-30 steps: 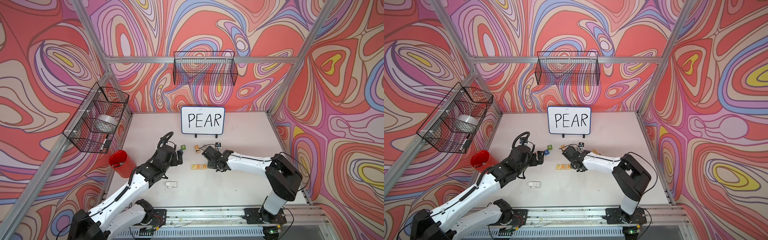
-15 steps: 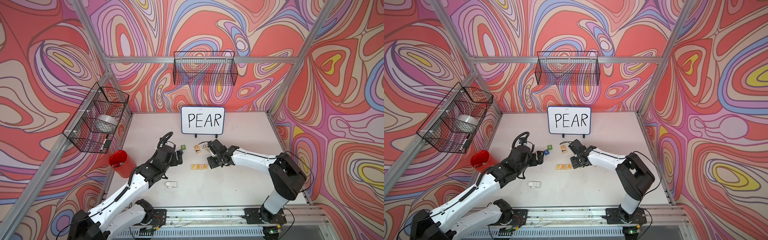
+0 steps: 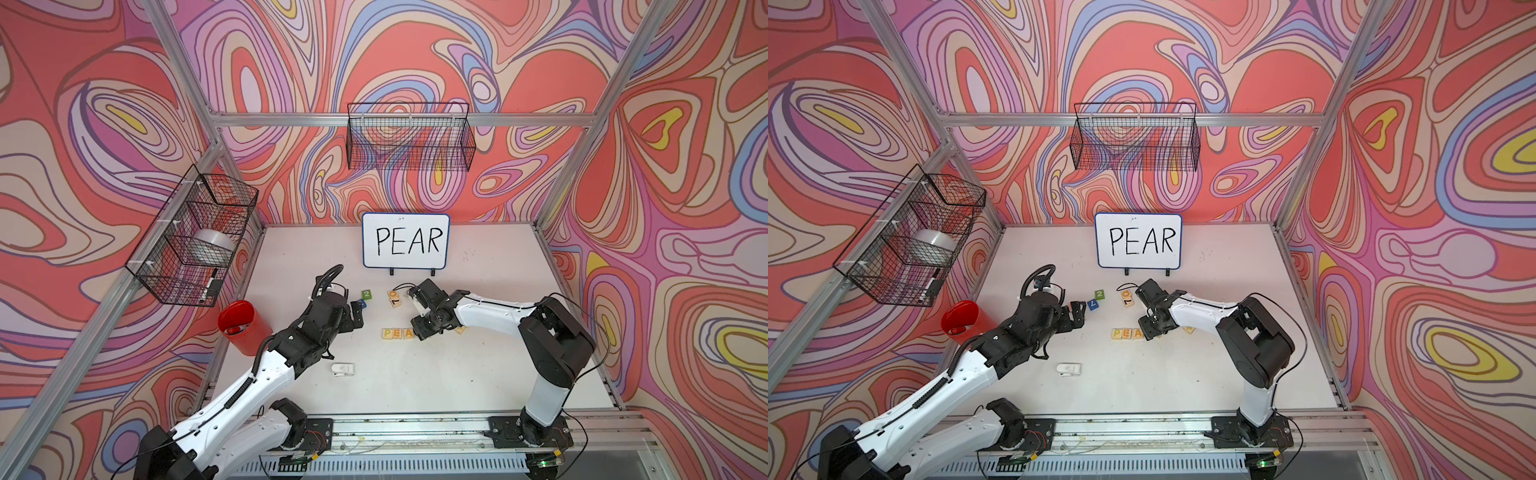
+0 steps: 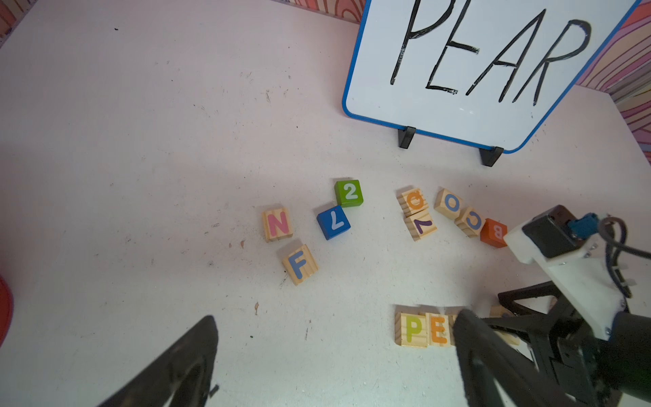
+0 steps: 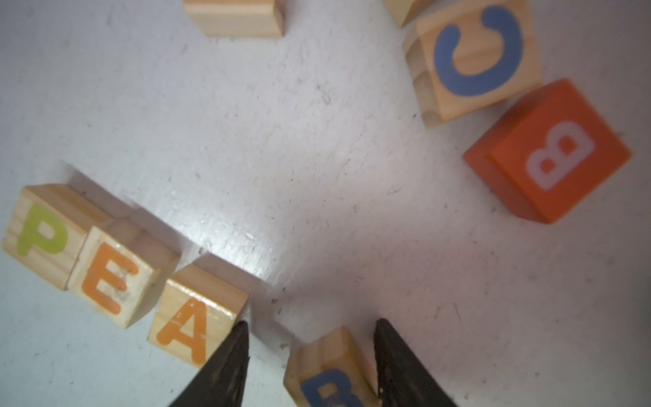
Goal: Spell the uppercase word “pear” with letter blocks
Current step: Move the letter block to the center of the board.
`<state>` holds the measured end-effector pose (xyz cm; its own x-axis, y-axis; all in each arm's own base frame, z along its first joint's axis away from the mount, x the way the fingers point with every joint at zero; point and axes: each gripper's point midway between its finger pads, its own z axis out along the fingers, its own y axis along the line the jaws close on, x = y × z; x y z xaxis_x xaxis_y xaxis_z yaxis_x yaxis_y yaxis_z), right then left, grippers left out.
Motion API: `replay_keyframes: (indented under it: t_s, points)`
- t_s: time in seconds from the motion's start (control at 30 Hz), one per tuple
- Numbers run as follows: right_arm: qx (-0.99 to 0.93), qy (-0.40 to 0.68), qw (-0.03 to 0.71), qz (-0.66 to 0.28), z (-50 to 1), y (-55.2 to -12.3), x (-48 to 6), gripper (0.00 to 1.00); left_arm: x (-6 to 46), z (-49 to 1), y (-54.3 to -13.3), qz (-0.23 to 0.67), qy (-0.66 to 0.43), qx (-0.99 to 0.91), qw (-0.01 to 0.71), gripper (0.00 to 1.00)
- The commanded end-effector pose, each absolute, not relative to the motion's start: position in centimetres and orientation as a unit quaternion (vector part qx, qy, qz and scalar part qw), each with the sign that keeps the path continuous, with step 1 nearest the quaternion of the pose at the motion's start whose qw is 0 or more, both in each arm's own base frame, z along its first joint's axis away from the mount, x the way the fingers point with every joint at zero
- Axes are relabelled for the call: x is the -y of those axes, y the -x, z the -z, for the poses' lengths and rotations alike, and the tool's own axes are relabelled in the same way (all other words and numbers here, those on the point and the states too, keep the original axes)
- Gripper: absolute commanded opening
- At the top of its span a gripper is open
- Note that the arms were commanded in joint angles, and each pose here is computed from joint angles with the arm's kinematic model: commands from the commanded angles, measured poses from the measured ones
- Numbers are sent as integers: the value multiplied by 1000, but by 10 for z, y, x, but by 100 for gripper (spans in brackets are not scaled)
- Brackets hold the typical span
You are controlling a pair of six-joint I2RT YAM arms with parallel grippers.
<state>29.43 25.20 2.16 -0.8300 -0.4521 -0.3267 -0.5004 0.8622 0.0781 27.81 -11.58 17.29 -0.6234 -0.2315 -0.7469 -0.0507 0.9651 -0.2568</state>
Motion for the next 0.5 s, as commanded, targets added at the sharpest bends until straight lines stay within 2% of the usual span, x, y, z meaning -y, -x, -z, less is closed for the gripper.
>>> replay_keyframes:
  t_s: [0.0, 0.47]
  points:
    - [-954, 253, 143, -77, -18, -295, -252, 58, 109, -176, -275, 96, 90, -894, 427, 100]
    - [-965, 196, 151, -82, -30, -282, -242, 53, 110, -173, -275, 102, 90, -895, 425, 100]
